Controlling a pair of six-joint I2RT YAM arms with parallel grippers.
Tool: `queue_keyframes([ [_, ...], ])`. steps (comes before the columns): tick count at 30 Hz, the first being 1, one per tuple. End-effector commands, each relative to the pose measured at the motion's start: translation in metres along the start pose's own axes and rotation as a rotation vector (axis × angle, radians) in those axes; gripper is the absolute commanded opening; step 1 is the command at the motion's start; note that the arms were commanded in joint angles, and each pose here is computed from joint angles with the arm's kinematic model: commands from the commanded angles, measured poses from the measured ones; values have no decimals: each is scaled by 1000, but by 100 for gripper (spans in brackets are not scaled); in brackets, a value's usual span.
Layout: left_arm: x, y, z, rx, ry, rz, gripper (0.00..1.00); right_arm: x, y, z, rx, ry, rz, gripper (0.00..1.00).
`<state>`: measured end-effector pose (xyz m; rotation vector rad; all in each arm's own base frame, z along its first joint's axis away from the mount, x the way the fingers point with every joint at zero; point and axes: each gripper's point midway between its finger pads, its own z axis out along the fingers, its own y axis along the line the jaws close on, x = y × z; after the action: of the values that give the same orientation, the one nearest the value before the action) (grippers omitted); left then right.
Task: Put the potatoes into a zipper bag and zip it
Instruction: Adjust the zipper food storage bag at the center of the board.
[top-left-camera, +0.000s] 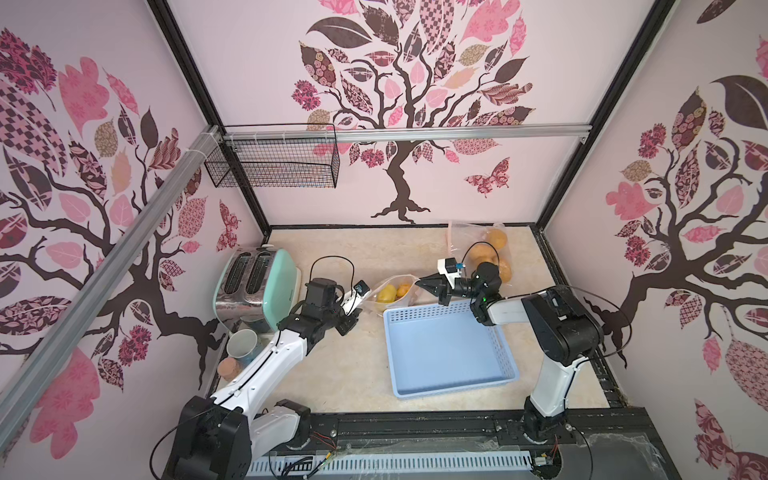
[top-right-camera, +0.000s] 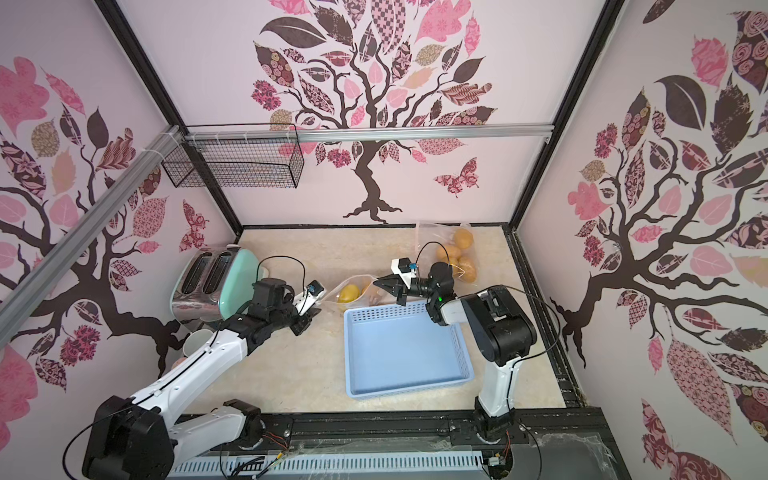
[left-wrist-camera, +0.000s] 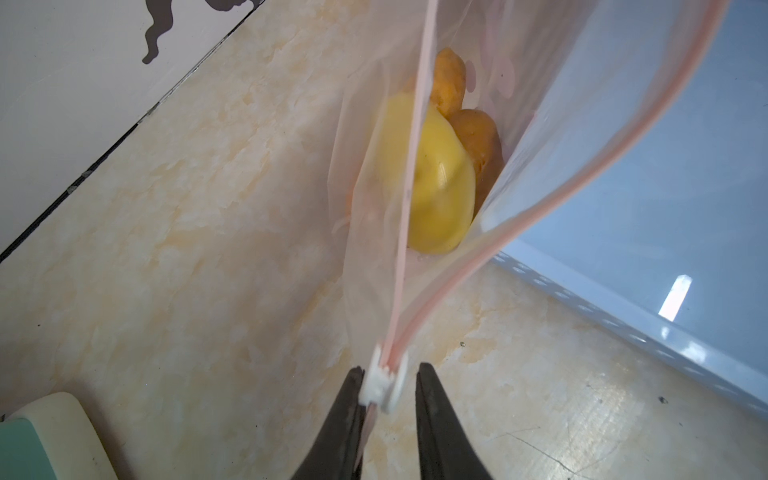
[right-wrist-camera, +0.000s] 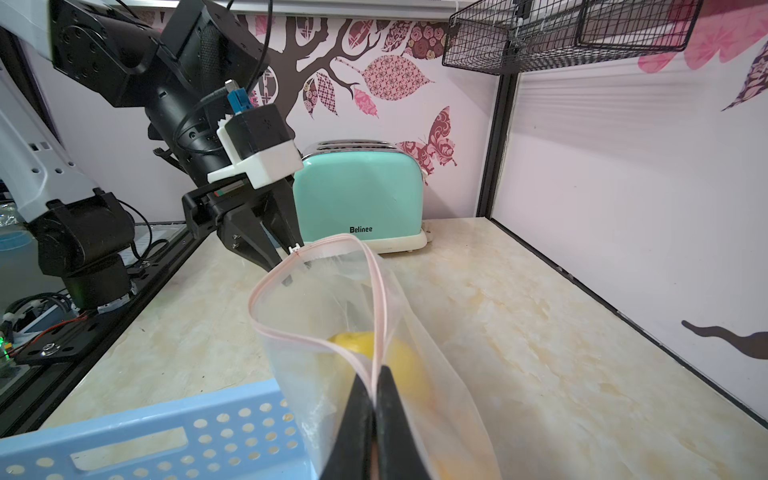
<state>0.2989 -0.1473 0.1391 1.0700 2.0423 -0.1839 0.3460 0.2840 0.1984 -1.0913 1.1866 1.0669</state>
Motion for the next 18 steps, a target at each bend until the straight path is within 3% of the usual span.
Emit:
queue_keyframes([
  [1, -7, -1, -3, 4, -38, 11, 14, 4, 2, -1, -18, -3, 9, 0],
  [4, -4, -1, -4, 1, -26, 8, 0, 3, 1, -1, -13, -3, 9, 0],
  [12, -13, 3, -36, -55, -38, -3, 0, -1, -3, -3, 15, -11, 2, 0],
  [13, -14, 1, -42, -47, -27, -1, 0, -3, -5, -3, 23, -13, 2, 6],
  [15, -16, 0, -60, -41, 16, -16, 0, -11, -8, -3, 49, -24, -4, 36],
  [18, -16, -1, -87, -40, 92, -74, 0, -27, -6, -5, 64, -42, -26, 65],
])
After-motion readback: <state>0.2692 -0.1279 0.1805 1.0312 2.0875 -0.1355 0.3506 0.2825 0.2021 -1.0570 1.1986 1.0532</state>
